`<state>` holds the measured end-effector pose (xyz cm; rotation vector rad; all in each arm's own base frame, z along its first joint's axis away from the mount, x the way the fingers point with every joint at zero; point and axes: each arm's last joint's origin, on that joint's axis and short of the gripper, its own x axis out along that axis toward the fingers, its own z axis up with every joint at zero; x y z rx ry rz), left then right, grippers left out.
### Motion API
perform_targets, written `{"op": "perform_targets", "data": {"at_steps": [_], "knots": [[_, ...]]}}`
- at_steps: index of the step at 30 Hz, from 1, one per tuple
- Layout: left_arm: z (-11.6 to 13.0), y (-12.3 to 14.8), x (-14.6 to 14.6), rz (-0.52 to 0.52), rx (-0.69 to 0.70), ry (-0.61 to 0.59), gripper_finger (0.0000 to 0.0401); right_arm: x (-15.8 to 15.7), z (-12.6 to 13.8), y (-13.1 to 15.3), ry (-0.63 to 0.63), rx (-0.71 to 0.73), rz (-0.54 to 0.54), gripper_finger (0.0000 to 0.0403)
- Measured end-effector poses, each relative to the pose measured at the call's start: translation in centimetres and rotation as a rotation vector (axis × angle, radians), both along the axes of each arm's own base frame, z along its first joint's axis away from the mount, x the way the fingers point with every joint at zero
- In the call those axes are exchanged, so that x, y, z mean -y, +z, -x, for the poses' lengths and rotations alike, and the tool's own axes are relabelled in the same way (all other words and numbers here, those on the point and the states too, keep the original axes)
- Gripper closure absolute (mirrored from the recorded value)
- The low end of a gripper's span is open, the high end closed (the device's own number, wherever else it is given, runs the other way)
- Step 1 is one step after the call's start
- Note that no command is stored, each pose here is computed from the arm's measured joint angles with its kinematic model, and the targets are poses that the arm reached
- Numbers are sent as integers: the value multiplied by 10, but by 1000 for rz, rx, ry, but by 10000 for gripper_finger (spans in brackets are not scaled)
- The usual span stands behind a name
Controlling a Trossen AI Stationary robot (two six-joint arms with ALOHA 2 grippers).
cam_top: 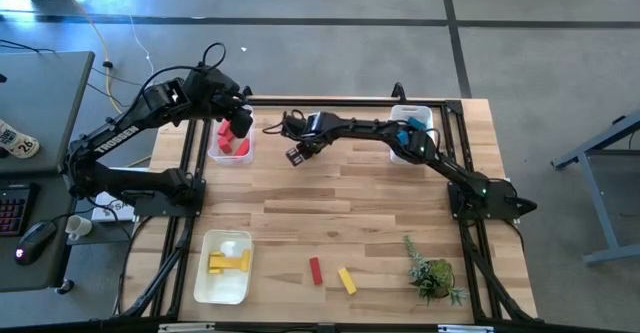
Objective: Sort & place blocks by color
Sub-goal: Put the yellow block into the bottom white bin
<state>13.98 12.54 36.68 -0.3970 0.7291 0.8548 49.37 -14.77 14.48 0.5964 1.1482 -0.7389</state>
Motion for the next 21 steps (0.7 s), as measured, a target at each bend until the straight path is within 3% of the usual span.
{"op": "perform_targets", "data": {"at_steps": [10,21], "knots": [[0,0,0,0,4,31,221,-5,3,7,125,-22,-46,309],[0,0,-1,47,62,110,221,-33,7,66,397,44,38,309]]}}
